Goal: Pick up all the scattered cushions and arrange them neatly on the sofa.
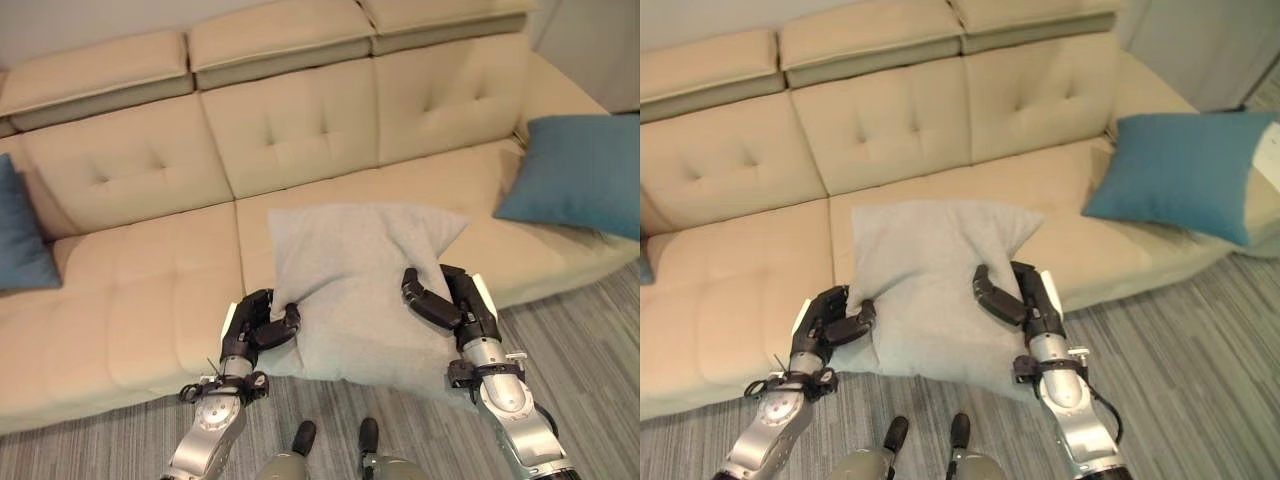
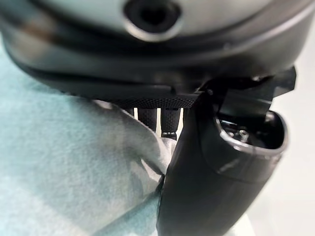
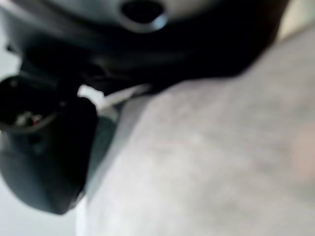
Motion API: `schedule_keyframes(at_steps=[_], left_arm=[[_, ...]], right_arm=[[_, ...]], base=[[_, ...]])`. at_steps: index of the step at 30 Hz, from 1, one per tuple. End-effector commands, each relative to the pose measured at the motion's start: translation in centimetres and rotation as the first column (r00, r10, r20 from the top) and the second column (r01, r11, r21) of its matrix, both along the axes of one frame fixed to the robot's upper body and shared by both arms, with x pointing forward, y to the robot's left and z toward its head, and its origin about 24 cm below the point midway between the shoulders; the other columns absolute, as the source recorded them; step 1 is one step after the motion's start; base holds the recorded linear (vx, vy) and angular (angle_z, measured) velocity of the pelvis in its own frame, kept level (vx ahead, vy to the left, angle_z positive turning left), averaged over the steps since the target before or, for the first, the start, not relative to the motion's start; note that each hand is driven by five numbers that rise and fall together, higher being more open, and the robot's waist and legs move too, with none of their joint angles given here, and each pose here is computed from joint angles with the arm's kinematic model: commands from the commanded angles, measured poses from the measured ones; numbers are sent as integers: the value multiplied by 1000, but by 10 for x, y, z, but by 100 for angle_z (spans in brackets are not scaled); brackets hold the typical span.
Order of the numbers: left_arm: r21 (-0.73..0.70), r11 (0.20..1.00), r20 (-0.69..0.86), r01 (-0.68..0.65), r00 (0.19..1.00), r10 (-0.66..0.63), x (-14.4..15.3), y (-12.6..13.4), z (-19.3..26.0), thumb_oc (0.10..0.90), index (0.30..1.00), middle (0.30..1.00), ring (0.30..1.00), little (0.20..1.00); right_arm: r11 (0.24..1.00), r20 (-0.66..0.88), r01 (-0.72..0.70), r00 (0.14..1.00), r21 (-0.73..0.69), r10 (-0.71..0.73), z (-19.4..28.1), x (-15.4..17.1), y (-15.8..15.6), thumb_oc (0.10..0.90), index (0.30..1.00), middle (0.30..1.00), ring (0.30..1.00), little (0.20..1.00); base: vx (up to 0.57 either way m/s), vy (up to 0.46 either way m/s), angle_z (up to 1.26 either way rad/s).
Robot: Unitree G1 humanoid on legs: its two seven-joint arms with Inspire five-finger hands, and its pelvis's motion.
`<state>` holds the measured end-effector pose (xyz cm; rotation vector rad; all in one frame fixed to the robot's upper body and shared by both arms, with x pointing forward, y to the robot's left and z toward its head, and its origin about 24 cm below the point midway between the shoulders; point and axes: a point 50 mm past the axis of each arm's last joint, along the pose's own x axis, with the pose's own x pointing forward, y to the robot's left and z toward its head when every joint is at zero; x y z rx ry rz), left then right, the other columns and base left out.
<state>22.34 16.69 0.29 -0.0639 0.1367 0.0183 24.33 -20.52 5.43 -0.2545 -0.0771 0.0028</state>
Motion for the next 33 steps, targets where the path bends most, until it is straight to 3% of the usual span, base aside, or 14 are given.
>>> schedule_keyframes(at_steps=[1, 20, 33], left_arm=[[-41, 991, 382, 129, 918, -104, 20, -17, 75, 400, 300, 300, 300, 300], [5, 988, 368, 155, 918, -146, 22, -15, 76, 400, 300, 300, 300, 300], [-19, 986, 355, 166, 923, -149, 20, -16, 71, 400, 300, 300, 300, 300]], right_arm=[[983, 408, -129, 911, 127, 67, 77, 10, 21, 400, 300, 300, 300, 300], [980, 411, -149, 908, 135, 82, 77, 10, 32, 400, 300, 300, 300, 300], [973, 375, -174, 921, 151, 107, 69, 11, 30, 400, 300, 300, 300, 300]], base=[[59, 17, 44], [182, 164, 38], [243, -50, 32]])
